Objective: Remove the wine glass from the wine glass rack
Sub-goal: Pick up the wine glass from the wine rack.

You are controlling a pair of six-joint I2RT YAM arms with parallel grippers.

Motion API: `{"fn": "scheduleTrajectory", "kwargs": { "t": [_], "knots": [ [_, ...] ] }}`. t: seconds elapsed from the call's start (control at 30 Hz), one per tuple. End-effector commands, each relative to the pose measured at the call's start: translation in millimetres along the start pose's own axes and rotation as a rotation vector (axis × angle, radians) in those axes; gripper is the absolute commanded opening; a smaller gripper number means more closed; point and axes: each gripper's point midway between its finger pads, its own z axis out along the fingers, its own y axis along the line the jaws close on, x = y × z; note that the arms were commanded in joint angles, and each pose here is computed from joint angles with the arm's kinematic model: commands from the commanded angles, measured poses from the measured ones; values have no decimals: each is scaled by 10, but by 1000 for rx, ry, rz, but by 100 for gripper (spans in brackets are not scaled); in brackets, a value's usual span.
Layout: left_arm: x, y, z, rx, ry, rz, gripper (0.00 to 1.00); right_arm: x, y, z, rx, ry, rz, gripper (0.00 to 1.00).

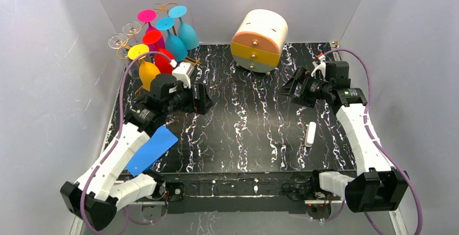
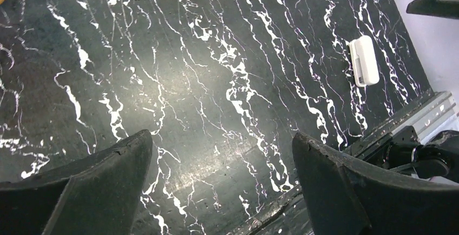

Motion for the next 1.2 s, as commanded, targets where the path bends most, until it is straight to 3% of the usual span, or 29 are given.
{"fn": "scheduleTrajectory", "kwargs": {
  "t": [0.0,0.17,0.3,0.5,0.6,0.8,0.97,1.17],
  "knots": [
    [1,148,-182,-90,-85,-62,98,-40,-44,55,16,-20,68,99],
    [113,534,-296,-306,-129,-162,98,-57,-209,98,106,-62,188,99],
    [174,423,-313,-242,-106,-158,98,20,-416,78,205,-85,264,99],
    [304,599,-502,-329,-144,-179,98,193,-90,178,-38,24,225,99],
    [421,784,-657,-438,-193,-290,98,204,-99,167,-38,21,198,99],
    [410,636,-816,-337,-274,-346,98,147,-121,90,-6,-32,159,99],
    [205,945,-1202,-575,-361,-391,96,98,-50,62,-25,-40,148,99],
    [-60,1107,-1455,-783,-338,-362,91,45,54,7,-51,-44,133,99]
  ]
}}
